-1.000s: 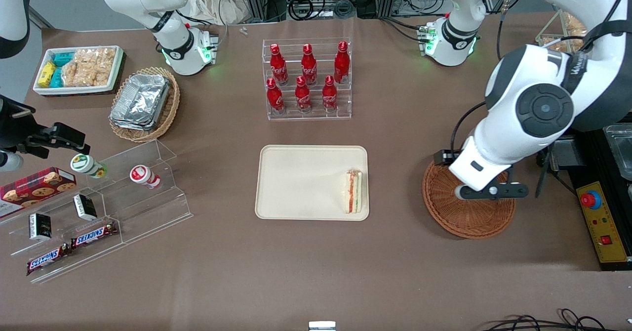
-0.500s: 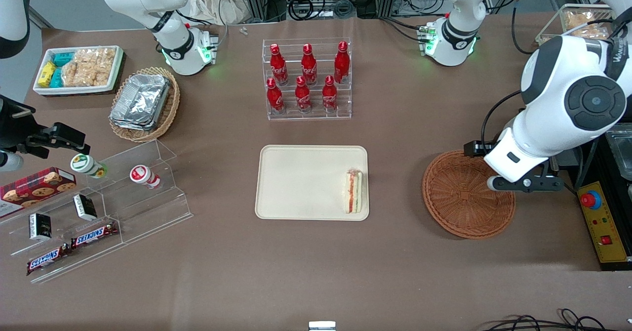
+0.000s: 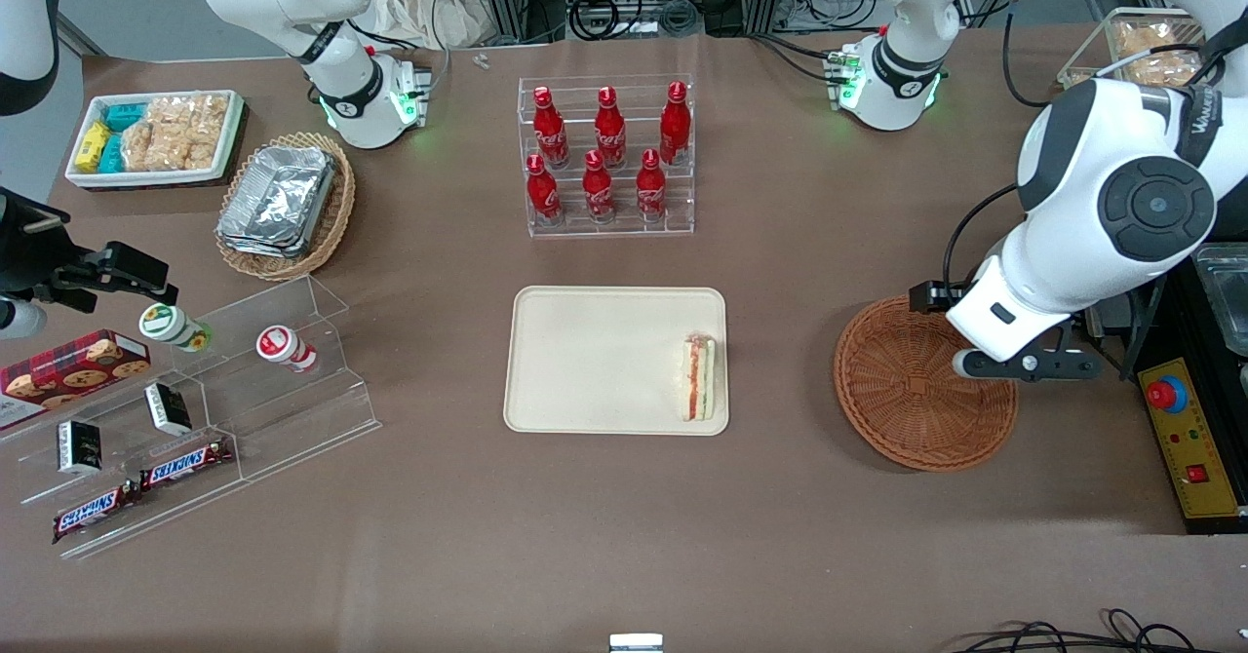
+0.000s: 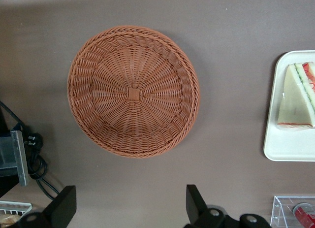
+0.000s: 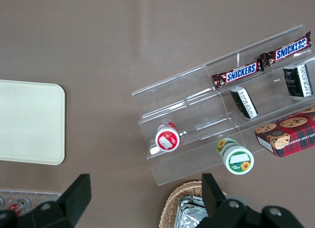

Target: Place sandwich from basket to tray

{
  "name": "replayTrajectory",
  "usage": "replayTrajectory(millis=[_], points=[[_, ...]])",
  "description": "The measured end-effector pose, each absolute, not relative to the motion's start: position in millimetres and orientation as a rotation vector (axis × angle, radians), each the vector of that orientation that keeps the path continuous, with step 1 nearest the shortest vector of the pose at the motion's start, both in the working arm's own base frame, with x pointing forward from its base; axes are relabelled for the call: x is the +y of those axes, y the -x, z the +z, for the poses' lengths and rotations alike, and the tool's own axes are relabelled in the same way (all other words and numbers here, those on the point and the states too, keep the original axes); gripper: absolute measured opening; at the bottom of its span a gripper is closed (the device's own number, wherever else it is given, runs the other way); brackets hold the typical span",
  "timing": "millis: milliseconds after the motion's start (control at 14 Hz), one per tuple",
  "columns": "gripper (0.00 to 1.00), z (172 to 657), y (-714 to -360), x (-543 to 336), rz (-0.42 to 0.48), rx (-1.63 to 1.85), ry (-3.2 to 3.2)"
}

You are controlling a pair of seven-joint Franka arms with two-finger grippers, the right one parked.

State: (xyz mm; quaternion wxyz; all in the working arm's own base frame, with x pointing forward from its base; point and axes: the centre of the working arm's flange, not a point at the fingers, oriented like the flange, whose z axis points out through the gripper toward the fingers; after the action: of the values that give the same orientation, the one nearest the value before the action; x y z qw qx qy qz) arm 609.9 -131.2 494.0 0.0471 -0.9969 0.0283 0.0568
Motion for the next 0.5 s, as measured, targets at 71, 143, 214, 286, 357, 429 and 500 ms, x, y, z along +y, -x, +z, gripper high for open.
replayTrajectory(millis=[71, 143, 214, 286, 357, 429, 500], points=[[1.0, 493.7, -610.0, -124.6, 0.16, 0.092, 3.04], [1.0, 494.9, -608.5, -118.5, 0.153, 0.096, 3.04], [1.0, 496.2, -605.4, -112.9, 0.151, 0.105, 3.035], [1.0, 497.4, -601.1, -107.8, 0.143, 0.136, 3.026], [1.0, 498.1, -596.4, -100.8, 0.128, 0.167, 3.029], [1.0, 498.8, -591.4, -91.0, 0.114, 0.189, 3.042], [1.0, 499.0, -586.0, -78.9, 0.109, 0.207, 3.053]])
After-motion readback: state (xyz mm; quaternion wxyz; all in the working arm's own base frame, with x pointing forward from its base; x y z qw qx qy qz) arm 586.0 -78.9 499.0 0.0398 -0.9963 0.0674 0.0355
